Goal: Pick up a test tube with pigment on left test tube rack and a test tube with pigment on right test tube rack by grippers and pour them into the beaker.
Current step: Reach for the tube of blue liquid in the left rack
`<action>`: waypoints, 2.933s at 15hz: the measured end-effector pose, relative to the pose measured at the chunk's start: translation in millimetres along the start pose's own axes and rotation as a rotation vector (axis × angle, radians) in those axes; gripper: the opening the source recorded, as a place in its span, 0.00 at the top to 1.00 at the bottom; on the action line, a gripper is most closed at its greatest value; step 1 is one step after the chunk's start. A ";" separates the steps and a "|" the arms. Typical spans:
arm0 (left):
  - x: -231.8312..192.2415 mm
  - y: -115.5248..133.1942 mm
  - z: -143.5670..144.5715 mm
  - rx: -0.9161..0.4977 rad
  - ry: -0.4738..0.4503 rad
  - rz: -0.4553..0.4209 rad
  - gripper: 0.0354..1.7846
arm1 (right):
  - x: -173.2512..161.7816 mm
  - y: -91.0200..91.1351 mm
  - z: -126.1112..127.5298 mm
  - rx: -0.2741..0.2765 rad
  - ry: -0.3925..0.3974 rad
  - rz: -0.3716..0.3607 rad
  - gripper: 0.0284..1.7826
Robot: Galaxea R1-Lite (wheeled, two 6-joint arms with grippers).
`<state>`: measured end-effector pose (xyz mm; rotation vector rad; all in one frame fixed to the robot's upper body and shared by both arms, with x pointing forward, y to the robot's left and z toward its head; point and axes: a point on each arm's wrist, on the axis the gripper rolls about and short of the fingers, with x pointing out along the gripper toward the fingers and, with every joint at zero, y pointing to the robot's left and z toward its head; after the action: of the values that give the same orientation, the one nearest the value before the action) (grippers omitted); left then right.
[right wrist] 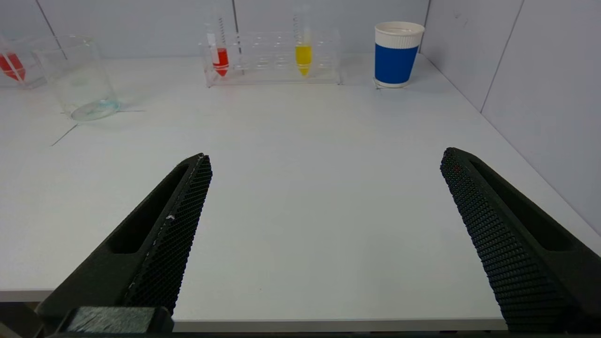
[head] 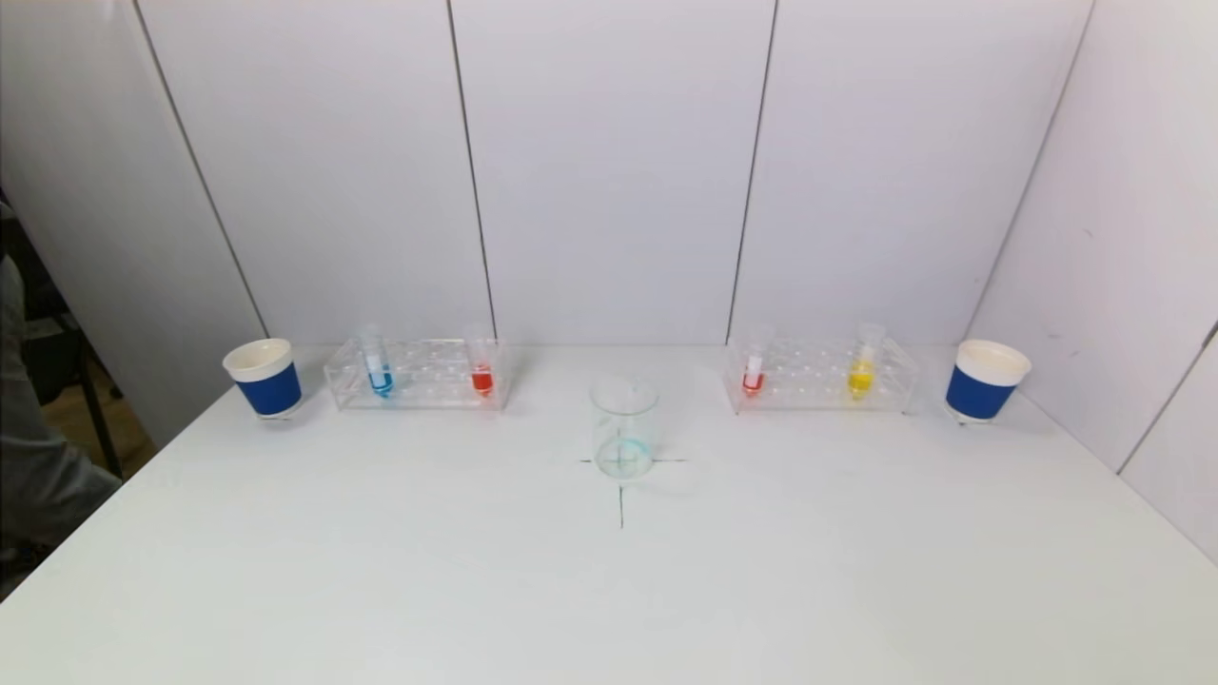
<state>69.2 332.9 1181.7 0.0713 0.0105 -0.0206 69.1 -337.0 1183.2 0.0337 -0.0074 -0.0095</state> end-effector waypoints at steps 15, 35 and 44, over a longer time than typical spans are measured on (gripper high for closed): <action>95.2 13.5 159.3 -0.008 0.013 -0.015 0.01 | 0.0 0.0 0.0 0.000 0.000 0.000 0.01; 358.8 16.9 46.6 -0.092 0.035 -0.055 0.01 | 0.0 0.0 0.0 0.000 0.000 0.000 0.01; 391.5 15.9 -10.6 -0.084 0.017 -0.042 0.01 | 0.0 0.0 0.0 0.000 0.000 0.000 0.01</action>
<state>460.8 341.5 1167.8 -0.0128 0.0299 -0.0620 69.1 -337.0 1183.2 0.0337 -0.0074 -0.0095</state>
